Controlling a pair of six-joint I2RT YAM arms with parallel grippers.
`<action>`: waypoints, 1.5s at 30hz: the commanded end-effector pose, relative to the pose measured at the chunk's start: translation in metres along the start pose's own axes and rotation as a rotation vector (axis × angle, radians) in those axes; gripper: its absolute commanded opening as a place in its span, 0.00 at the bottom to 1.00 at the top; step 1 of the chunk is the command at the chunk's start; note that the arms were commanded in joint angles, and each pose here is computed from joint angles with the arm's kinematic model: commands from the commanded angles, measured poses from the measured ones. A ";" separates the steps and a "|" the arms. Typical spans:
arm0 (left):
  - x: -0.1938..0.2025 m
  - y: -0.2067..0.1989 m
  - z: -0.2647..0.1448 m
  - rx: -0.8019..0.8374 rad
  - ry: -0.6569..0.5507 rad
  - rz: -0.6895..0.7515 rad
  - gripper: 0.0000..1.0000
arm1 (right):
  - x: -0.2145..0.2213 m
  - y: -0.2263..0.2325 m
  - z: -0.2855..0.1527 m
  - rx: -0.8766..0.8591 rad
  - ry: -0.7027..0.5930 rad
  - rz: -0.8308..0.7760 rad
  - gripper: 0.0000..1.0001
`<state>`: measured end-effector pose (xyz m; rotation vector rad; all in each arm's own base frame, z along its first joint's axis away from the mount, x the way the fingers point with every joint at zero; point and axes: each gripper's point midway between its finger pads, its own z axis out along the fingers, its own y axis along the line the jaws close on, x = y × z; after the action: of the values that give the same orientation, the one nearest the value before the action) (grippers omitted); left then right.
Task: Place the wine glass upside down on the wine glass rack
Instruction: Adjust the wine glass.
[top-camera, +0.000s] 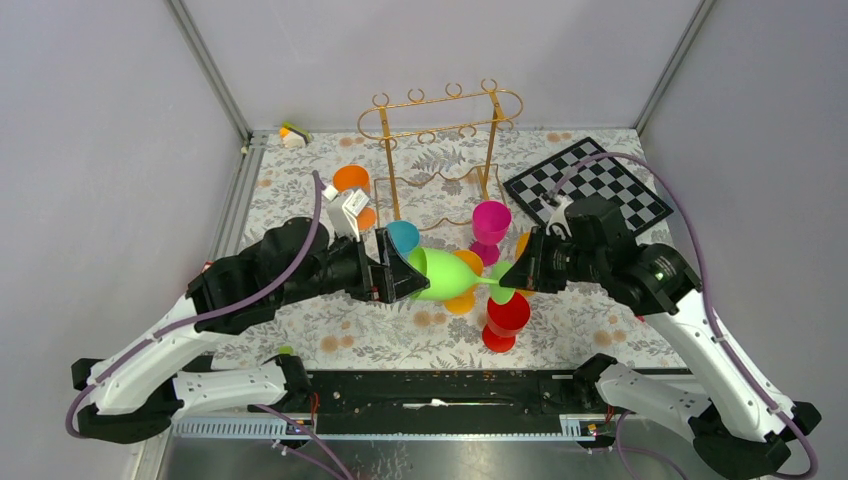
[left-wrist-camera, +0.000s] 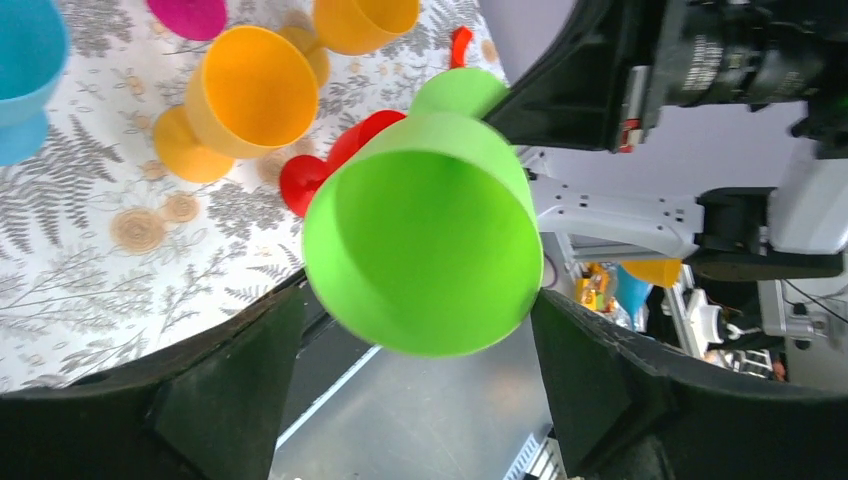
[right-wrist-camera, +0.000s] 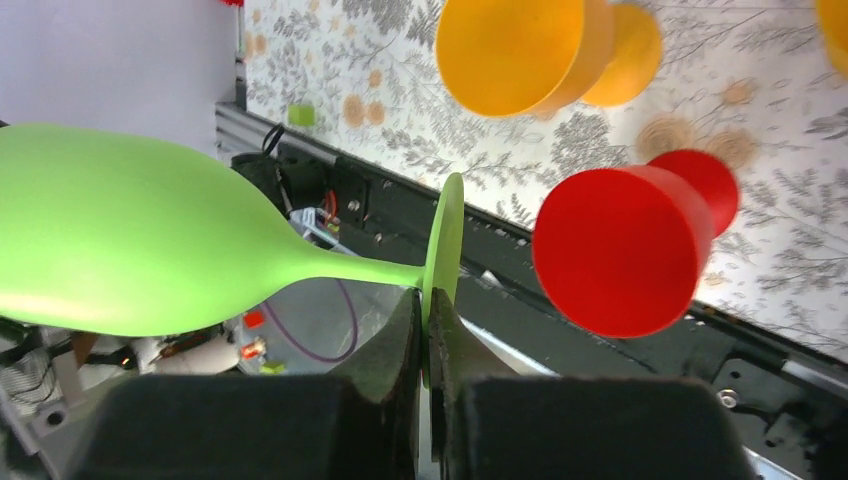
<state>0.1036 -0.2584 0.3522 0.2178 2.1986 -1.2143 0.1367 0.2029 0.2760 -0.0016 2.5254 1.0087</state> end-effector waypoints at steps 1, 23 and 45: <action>-0.012 0.022 -0.007 -0.133 -0.040 0.076 0.88 | -0.024 0.001 -0.029 0.043 -0.155 -0.116 0.00; -0.033 0.076 -0.021 -0.259 -0.031 -0.026 0.95 | -0.095 0.005 -0.103 0.193 -0.526 -0.496 0.00; -0.056 0.061 -0.042 -0.226 -0.068 -0.030 0.95 | -0.124 0.048 -0.094 0.064 -0.704 -1.114 0.00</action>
<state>0.1564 -0.1839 0.3271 0.0113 2.3457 -0.9313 0.2001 0.1378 0.3876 -0.6368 1.6553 0.3564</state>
